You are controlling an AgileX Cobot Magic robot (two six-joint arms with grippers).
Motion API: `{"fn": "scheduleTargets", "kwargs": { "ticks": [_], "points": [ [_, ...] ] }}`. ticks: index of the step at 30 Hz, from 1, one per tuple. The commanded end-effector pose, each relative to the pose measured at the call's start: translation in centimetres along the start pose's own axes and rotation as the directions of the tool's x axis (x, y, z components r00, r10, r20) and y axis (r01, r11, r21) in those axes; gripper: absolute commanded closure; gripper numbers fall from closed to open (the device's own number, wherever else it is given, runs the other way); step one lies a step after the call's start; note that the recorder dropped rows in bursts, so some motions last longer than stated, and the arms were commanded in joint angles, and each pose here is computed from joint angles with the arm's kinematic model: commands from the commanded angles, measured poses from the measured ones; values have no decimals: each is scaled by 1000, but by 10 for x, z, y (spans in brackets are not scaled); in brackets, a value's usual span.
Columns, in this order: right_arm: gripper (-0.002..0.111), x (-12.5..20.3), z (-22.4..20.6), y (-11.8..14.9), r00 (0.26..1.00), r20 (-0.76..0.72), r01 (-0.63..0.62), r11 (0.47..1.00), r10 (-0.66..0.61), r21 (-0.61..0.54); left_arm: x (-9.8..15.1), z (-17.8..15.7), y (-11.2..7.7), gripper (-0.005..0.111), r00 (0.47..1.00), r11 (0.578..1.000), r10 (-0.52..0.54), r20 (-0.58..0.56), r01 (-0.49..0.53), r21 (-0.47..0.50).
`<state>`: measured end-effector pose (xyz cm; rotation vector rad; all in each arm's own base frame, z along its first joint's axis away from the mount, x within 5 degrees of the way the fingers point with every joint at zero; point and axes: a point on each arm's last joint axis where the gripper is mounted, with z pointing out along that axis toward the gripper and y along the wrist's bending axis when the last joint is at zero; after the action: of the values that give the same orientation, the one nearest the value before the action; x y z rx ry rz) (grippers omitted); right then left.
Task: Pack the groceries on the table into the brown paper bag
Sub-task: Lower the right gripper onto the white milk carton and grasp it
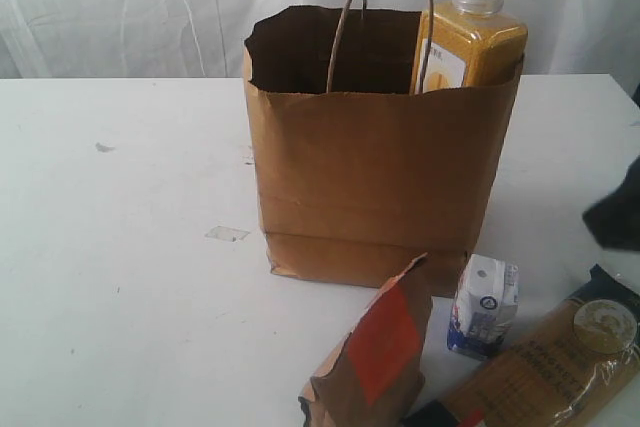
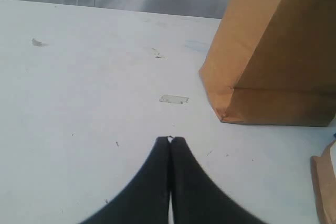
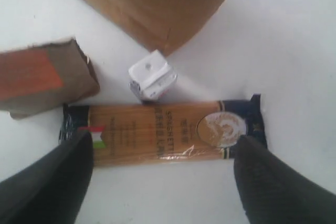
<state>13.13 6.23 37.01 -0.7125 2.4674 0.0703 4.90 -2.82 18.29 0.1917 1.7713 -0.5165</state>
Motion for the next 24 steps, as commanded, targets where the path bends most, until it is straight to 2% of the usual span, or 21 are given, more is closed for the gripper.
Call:
{"fn": "scheduleTargets", "kwargs": {
  "ticks": [1,9,16,24],
  "points": [
    [39,13,32,5,999,-25,22,999,-22,-24,1,0,0,107,1000,1000,-10,-3,10,1],
    [39,26,74,13,987,-73,135,987,-141,-82,1,0,0,107,1000,1000,-10,-3,10,1],
    [38,18,89,12,989,-33,141,987,-143,-72,1,0,0,107,1000,1000,-10,-3,10,1],
    [35,11,114,13,988,-92,117,990,-125,-84,1,0,0,107,1000,1000,-10,-3,10,1]
  ]
}}
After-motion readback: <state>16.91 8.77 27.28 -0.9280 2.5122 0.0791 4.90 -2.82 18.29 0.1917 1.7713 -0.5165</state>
